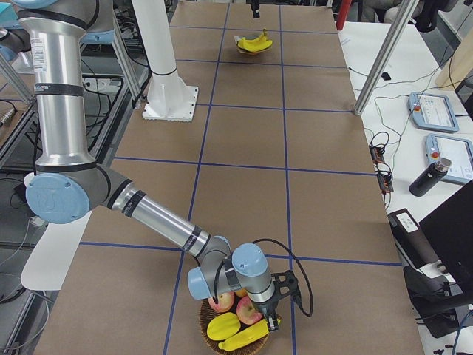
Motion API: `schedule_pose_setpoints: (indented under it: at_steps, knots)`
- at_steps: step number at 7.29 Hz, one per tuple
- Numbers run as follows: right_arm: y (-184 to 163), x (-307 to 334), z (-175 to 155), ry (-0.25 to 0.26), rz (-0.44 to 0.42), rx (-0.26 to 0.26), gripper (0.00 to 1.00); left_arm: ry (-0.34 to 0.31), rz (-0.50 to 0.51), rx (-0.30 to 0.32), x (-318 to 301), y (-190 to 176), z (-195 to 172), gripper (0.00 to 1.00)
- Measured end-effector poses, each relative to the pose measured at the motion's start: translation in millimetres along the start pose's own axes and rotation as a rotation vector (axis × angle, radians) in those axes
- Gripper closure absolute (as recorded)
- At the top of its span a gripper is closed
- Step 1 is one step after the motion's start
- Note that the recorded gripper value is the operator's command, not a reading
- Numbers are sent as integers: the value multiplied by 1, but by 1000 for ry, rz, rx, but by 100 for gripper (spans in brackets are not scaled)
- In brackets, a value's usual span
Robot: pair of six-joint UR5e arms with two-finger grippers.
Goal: Transfer all bananas from basket to plate
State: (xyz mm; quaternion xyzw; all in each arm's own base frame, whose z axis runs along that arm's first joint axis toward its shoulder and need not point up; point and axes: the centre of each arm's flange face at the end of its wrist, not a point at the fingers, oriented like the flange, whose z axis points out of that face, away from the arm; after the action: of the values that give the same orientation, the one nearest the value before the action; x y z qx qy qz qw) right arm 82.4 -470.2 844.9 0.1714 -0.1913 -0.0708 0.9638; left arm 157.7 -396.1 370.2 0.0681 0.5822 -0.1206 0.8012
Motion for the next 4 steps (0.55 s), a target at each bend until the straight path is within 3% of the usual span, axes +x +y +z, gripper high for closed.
schedule_pose_setpoints:
  at_steps: [2, 4]
  knots:
    - [1, 8, -10, 74, -96, 8, 100, -3, -2, -3, -1, 0, 1, 0]
    - [-10, 23, -34, 136, -139, 28, 100, -4, -2, -5, -1, 1, 2, 0]
